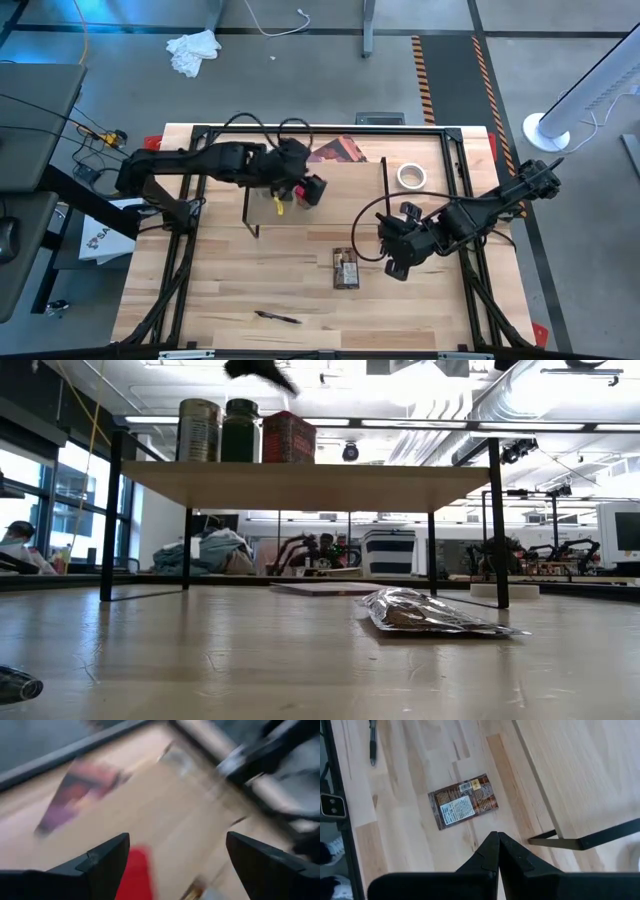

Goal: Shelf spices
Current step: Put the orange seasoning pack on the shelf

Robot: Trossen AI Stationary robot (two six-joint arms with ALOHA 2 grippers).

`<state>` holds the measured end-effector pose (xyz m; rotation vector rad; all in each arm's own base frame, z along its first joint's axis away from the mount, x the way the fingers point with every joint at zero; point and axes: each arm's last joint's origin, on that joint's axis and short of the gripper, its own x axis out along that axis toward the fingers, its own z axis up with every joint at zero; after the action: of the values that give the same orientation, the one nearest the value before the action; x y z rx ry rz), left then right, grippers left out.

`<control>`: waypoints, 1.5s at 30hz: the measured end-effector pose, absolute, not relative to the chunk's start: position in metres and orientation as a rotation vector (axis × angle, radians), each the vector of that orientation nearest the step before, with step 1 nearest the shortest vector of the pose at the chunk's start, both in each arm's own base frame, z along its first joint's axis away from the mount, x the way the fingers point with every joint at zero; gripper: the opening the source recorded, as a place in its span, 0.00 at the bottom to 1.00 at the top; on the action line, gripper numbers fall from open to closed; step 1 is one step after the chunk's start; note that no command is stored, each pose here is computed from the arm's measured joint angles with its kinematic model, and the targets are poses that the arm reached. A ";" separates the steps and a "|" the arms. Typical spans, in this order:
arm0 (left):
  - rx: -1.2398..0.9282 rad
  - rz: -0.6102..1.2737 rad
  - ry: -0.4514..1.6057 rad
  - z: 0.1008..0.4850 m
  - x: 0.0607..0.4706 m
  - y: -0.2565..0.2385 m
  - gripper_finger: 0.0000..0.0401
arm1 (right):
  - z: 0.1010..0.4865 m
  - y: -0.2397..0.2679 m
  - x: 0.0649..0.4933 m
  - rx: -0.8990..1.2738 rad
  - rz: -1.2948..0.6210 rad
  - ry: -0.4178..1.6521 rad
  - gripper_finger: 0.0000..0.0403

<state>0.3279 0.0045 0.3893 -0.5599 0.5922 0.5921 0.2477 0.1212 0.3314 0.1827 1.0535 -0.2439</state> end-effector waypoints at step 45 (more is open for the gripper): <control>-0.496 0.473 0.688 0.291 0.190 -0.226 0.81 | 0.213 0.194 0.330 -0.018 0.078 1.178 0.62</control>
<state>0.1896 -0.2260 0.2908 -0.4956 0.6876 0.4729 0.3299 0.1937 0.2133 -0.0184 1.1779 0.0781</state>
